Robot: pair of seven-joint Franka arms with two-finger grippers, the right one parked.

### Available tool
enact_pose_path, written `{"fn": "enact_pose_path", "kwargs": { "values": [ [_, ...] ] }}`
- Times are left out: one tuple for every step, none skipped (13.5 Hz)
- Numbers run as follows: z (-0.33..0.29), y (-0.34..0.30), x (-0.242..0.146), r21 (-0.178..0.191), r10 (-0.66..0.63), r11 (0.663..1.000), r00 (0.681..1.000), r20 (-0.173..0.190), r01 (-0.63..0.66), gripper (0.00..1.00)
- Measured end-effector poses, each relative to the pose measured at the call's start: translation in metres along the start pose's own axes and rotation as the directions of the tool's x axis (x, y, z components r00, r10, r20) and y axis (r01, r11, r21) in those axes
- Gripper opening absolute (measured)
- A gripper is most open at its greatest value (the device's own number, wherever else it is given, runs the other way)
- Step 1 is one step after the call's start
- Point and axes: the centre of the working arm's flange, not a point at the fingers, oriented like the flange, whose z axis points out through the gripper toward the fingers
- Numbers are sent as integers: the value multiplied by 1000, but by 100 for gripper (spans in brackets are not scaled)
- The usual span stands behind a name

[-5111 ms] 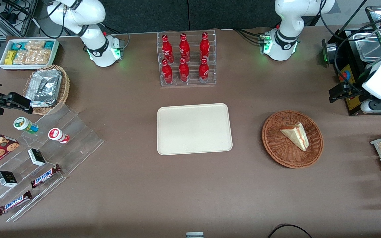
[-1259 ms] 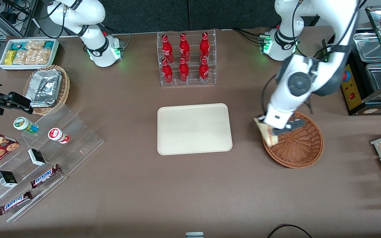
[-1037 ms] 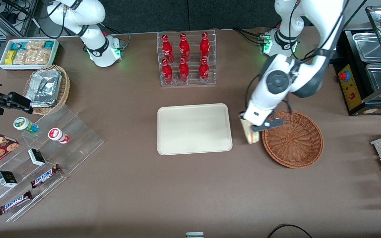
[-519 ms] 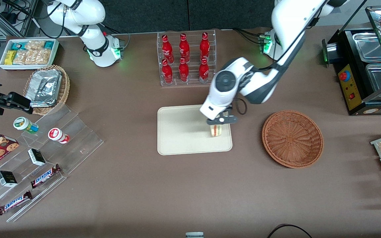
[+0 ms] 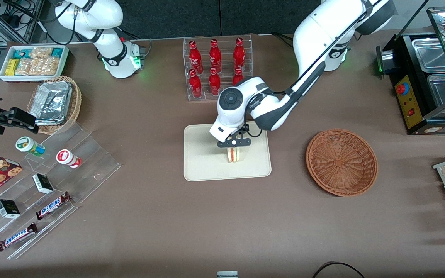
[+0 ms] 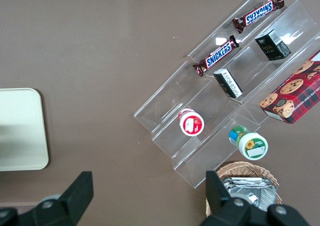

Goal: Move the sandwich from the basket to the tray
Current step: 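Lift the sandwich and carry it with the left gripper over the tray, then lower the sandwich onto the tray and open the left gripper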

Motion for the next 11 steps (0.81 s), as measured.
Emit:
{"fn": "enact_pose_path", "kwargs": {
  "values": [
    [4,0,2,4,0,1000,1000,-1,0,15],
    [6,0,3,6,1,1000,1000,-1,-1,15],
    [7,0,4,7,1,1000,1000,-2,-1,15],
    [7,0,4,7,2,1000,1000,-2,-2,15],
    [7,0,4,6,2,1000,1000,-3,-2,22],
    [7,0,4,7,3,1000,1000,-4,-3,30],
    [8,0,4,9,6,1000,1000,-7,-6,41],
    [9,0,4,10,7,1000,1000,-9,-7,52],
    [9,0,4,11,7,1000,1000,-9,-7,61],
    [10,0,4,11,7,1000,1000,-9,-7,72],
    [9,0,4,10,7,1000,1000,-11,-7,81]
  ]
}}
